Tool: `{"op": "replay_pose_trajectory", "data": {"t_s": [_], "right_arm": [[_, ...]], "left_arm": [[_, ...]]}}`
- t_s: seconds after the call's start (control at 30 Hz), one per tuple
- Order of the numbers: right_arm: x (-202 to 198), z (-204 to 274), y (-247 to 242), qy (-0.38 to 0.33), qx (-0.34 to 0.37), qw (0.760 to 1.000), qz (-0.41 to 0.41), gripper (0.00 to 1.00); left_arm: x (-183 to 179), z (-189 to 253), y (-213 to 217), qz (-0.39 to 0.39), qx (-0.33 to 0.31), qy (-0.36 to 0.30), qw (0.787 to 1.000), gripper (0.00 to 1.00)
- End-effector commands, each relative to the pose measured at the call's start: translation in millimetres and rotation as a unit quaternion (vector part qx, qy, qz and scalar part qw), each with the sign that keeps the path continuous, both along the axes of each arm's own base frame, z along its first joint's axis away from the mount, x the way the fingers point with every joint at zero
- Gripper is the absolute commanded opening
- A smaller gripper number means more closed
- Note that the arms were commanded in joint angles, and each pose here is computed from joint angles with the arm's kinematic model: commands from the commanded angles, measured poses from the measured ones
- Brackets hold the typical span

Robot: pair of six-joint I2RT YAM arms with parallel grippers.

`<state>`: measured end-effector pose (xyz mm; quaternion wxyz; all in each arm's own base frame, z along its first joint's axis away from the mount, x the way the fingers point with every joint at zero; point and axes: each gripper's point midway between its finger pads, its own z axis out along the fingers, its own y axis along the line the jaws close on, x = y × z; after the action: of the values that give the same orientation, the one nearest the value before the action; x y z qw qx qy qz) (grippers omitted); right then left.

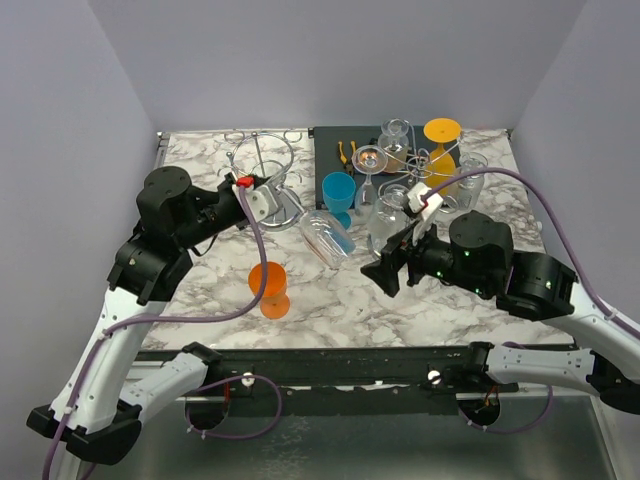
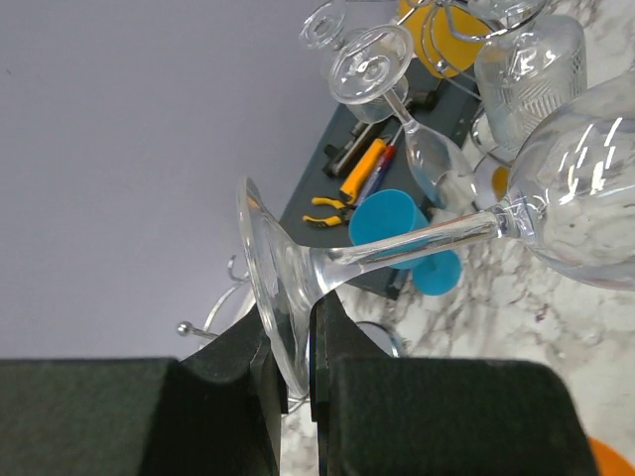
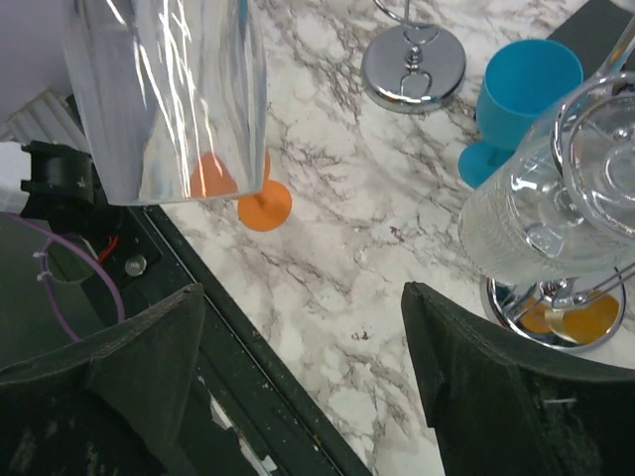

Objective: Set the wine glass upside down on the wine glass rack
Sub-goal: Turn the wine glass upside down at the wine rack.

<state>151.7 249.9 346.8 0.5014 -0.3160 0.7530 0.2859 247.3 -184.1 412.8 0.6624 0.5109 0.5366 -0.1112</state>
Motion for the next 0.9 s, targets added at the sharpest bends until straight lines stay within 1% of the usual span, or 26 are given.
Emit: {"op": "replay_pose_trajectory", "data": {"t_s": [0.0, 0.17, 0.23, 0.33, 0.37, 0.4, 0.5, 0.63, 0.7, 0.87], "right_arm": [[-5, -7, -16, 0.018, -0.025, 0.999, -0.018, 0.87], [3, 21, -25, -0.009, 0.008, 0.999, -0.048, 0.86], [6, 35, -25, -0.022, 0.033, 0.998, -0.054, 0.87], [5, 49, -19, -0.033, 0.069, 0.996, -0.047, 0.91], [4, 54, -15, -0.035, 0.083, 0.995, -0.038, 0.94], [2, 54, -7, -0.034, 0.092, 0.995, -0.024, 0.99], [-2, 49, 18, -0.029, 0.108, 0.994, 0.016, 1.0], [0, 31, 56, -0.026, 0.113, 0.991, 0.06, 1.0], [-1, 24, 72, -0.031, 0.127, 0.988, 0.082, 1.0], [-5, 20, 100, -0.059, 0.179, 0.973, 0.132, 1.0]], "left_arm": [[-14, 34, -1, -0.04, 0.029, -0.134, 0.99, 0.0], [-24, 36, -6, -0.076, 0.059, -0.194, 0.976, 0.0], [-31, 34, -9, -0.098, 0.074, -0.222, 0.967, 0.0], [-41, 31, -12, -0.128, 0.1, -0.273, 0.948, 0.0], [-43, 29, -14, -0.136, 0.107, -0.287, 0.942, 0.0], [-45, 29, -14, -0.142, 0.113, -0.302, 0.936, 0.0], [-51, 29, -16, -0.155, 0.126, -0.34, 0.919, 0.0], [-59, 28, -17, -0.168, 0.132, -0.372, 0.903, 0.0], [-61, 26, -18, -0.173, 0.136, -0.382, 0.898, 0.0], [-64, 25, -17, -0.174, 0.139, -0.391, 0.893, 0.0]]}}
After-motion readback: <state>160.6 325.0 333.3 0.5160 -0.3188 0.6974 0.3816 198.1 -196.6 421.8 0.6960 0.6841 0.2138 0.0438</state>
